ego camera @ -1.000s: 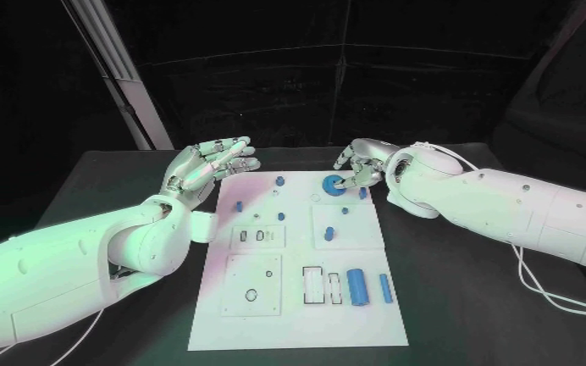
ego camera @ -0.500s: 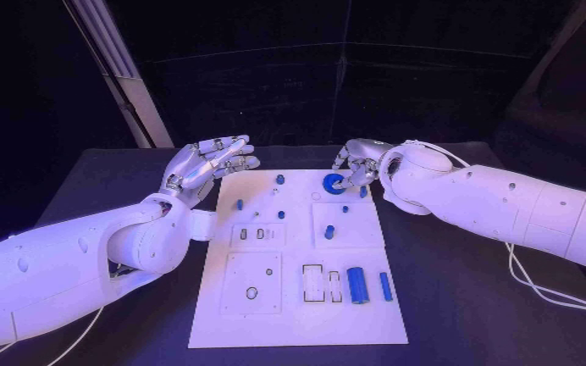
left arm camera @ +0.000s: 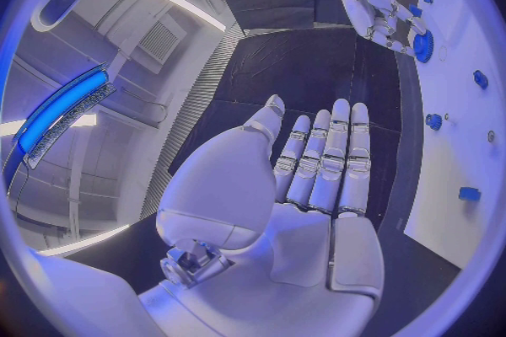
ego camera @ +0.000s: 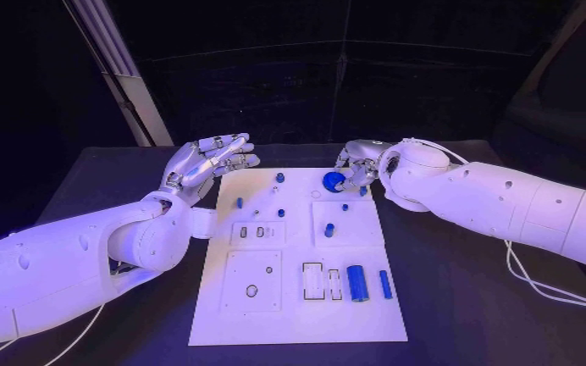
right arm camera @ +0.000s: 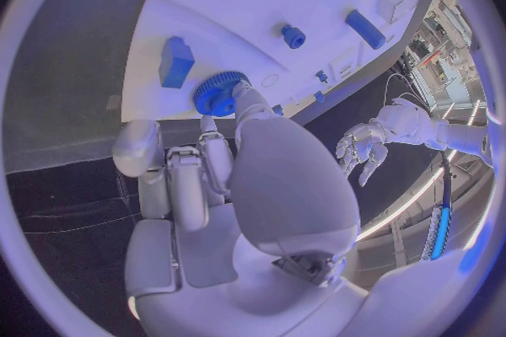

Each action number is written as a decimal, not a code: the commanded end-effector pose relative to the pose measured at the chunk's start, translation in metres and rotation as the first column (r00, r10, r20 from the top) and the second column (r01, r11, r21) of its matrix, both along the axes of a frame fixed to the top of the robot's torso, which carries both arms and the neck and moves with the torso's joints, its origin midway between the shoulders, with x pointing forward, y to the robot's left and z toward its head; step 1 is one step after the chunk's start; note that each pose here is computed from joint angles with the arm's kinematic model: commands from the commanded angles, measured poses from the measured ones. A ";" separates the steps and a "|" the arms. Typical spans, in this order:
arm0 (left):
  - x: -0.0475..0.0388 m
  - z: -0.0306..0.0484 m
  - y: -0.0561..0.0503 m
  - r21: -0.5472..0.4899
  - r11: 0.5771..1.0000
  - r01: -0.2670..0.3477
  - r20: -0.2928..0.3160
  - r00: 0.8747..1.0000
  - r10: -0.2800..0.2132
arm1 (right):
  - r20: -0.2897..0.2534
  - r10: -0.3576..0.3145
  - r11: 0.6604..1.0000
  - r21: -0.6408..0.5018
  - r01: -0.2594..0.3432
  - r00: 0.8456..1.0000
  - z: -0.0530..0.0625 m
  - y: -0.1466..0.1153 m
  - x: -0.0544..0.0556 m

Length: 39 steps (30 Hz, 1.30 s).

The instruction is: Assemble the parts on the task board

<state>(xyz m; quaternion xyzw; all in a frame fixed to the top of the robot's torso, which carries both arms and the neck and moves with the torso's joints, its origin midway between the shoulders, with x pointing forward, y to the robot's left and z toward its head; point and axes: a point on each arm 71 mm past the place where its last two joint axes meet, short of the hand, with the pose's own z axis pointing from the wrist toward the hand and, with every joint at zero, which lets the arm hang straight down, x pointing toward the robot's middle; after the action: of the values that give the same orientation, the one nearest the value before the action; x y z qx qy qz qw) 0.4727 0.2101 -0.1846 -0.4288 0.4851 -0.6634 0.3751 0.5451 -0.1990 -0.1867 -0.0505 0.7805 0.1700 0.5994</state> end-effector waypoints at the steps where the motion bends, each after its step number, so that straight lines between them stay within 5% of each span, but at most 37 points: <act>1: 0.0001 0.0016 -0.001 -0.009 1.000 0.012 0.008 1.000 -0.012 | -0.015 0.014 1.000 -0.023 -0.014 1.000 -0.002 0.002 0.000; 11: 0.0004 0.0014 -0.002 -0.009 1.000 0.014 0.008 1.000 -0.014 | 0.012 0.021 1.000 -0.017 -0.021 1.000 0.000 0.005 0.001; 26: 0.0006 0.0012 -0.002 -0.010 1.000 0.016 0.006 1.000 -0.016 | 0.156 0.039 0.997 -0.071 -0.028 0.987 0.008 0.014 -0.001; 39: 0.0008 0.0010 -0.002 -0.010 1.000 0.018 0.004 1.000 -0.018 | 0.168 0.072 0.997 -0.044 -0.066 0.983 0.011 0.026 -0.009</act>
<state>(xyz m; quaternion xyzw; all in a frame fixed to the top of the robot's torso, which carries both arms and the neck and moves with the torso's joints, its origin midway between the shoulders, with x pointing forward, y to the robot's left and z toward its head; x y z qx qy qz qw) 0.4735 0.2095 -0.1851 -0.4287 0.4860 -0.6639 0.3732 0.5373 -0.1757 -0.1800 -0.1035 0.7403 0.1651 0.6434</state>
